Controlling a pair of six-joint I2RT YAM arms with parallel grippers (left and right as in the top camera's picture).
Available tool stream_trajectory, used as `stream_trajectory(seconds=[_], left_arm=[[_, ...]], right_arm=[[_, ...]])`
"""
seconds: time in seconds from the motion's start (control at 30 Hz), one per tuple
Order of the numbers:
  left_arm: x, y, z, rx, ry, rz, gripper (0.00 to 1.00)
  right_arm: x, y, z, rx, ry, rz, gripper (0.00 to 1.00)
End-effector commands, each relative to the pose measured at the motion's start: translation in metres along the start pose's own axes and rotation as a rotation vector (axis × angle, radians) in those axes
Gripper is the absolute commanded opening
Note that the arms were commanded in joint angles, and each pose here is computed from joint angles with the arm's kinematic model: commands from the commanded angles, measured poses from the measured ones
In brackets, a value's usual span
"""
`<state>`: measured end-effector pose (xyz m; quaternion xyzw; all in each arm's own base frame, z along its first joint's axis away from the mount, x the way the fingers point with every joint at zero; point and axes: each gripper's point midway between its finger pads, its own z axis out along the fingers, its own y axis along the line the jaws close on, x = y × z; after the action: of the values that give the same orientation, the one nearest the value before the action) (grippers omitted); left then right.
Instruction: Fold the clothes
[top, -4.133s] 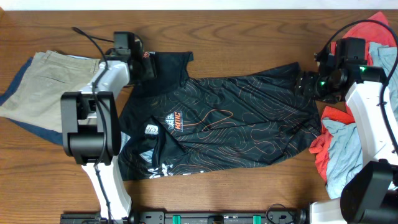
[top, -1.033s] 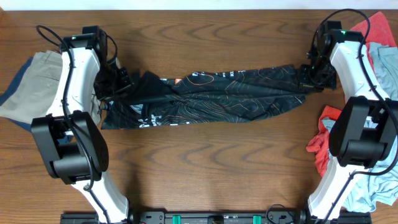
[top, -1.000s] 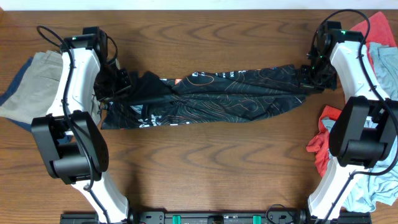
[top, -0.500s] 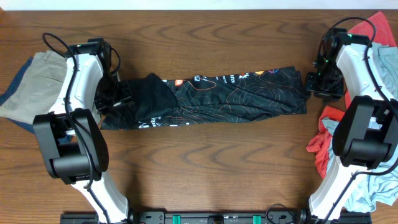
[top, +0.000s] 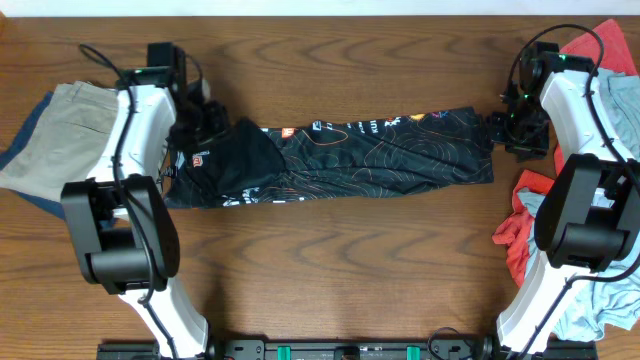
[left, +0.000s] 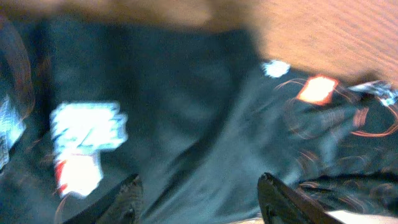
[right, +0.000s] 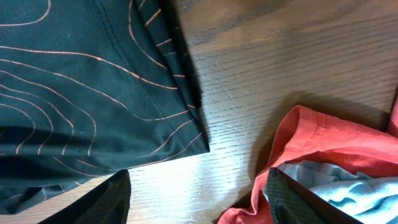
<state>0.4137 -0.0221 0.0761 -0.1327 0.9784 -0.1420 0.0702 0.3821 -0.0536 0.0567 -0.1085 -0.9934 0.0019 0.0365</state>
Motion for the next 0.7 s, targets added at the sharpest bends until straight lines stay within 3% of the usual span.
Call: stream_trajectory(seconds=[0.0,0.2,0.67], left_arm=[[-0.014,-0.031,-0.003,0.054,-0.063,0.085,0.64],[-0.026,-0.026,0.019,-0.070,-0.109,0.080,0.68],[-0.044,-0.022,0.058,-0.074,-0.137,0.091,0.70]], right_arm=[[0.001,0.006,-0.011,-0.019,-0.026,-0.026,0.68],[0.003,0.005,-0.011,-0.019,-0.019,-0.026,0.68],[0.002,0.007,-0.011,-0.019,-0.022,-0.029,0.69]])
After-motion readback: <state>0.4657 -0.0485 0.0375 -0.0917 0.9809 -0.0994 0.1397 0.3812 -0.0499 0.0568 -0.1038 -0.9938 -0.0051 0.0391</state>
